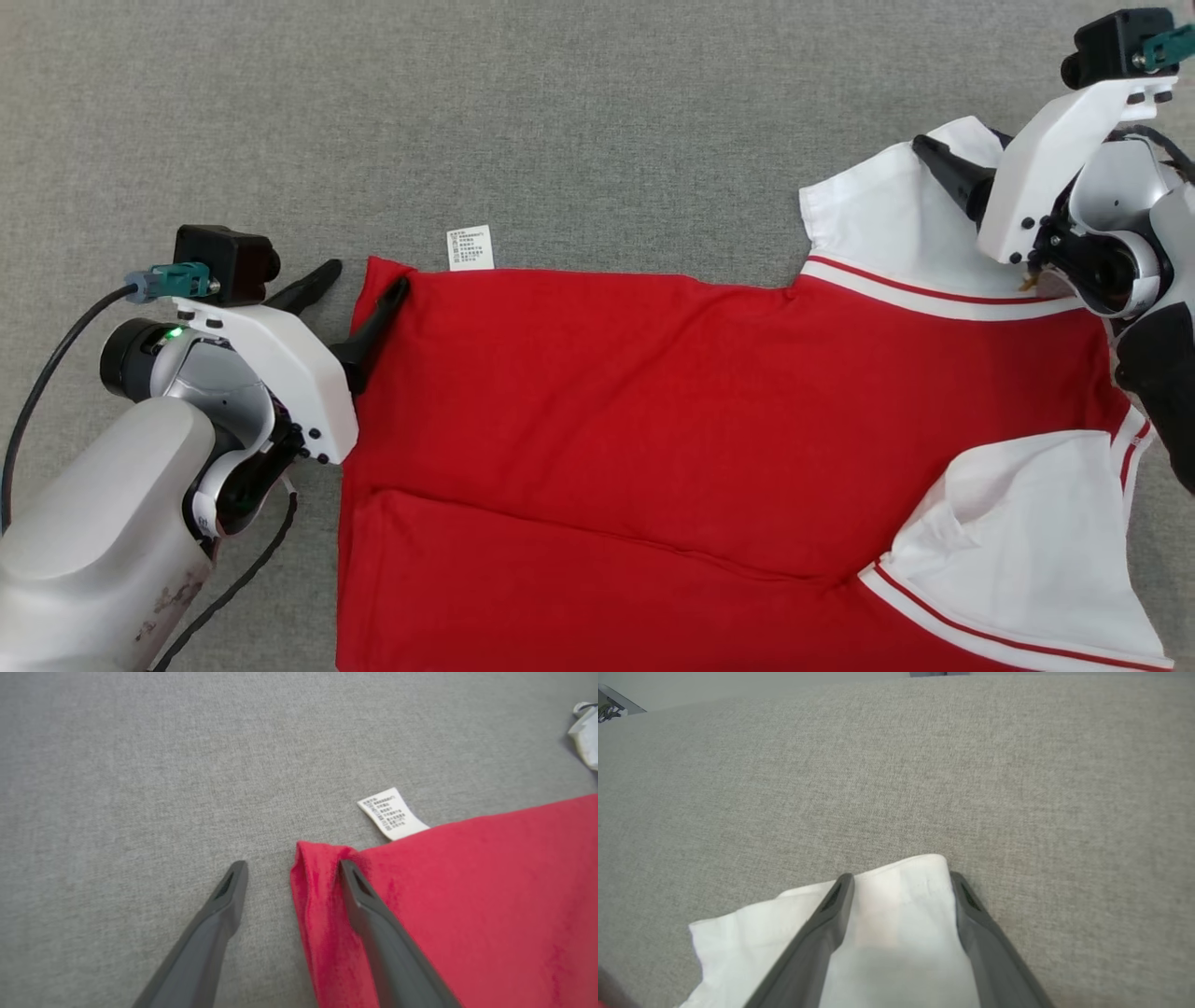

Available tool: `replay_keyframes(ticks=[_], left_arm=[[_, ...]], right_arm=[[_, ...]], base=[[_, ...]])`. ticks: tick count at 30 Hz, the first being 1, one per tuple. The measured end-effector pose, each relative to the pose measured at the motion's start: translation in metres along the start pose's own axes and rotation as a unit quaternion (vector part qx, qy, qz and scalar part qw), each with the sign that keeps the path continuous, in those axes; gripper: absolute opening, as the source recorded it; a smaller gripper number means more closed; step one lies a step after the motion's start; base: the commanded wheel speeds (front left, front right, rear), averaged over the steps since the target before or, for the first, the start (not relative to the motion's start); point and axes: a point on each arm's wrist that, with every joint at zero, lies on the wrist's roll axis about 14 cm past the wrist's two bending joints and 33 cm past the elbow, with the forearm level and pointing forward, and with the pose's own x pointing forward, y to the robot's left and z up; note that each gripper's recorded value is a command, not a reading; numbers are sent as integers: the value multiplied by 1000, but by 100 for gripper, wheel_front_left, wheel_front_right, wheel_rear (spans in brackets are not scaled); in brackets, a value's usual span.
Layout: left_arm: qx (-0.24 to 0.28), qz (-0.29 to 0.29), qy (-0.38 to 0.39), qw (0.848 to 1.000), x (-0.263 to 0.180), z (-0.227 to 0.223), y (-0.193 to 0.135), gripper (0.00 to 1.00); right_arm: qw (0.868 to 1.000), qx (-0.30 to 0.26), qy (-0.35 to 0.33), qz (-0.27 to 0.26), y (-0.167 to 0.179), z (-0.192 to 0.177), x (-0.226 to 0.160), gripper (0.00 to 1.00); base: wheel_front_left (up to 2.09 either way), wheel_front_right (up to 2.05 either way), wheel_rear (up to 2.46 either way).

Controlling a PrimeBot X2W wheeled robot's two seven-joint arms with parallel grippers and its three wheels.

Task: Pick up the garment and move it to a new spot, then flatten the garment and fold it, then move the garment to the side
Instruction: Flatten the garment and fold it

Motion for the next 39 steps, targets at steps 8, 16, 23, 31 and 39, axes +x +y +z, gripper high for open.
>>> replay_keyframes(ticks=[8,16,23,31,39], left_arm=[[1,-15,3,1000,3,1,-7,0],[-13,-1,-22,1000,-6,15,3,0],[-22,4,-33,999,-23,19,5,0],[-34,0,-39,999,-40,26,1,0],[-33,-37,35,998,-54,8,-21,0]], right_arm=[[1000,-7,-4,2,1,0,-5,0],[998,-12,-54,1,4,16,-16,0],[996,-4,-93,-6,4,27,-42,0],[991,1,-135,-2,13,35,-81,0],[992,2,-124,11,22,20,-121,0]], base=[[0,0,0],[0,0,0],[0,0,0],[0,0,0],[0,0,0]])
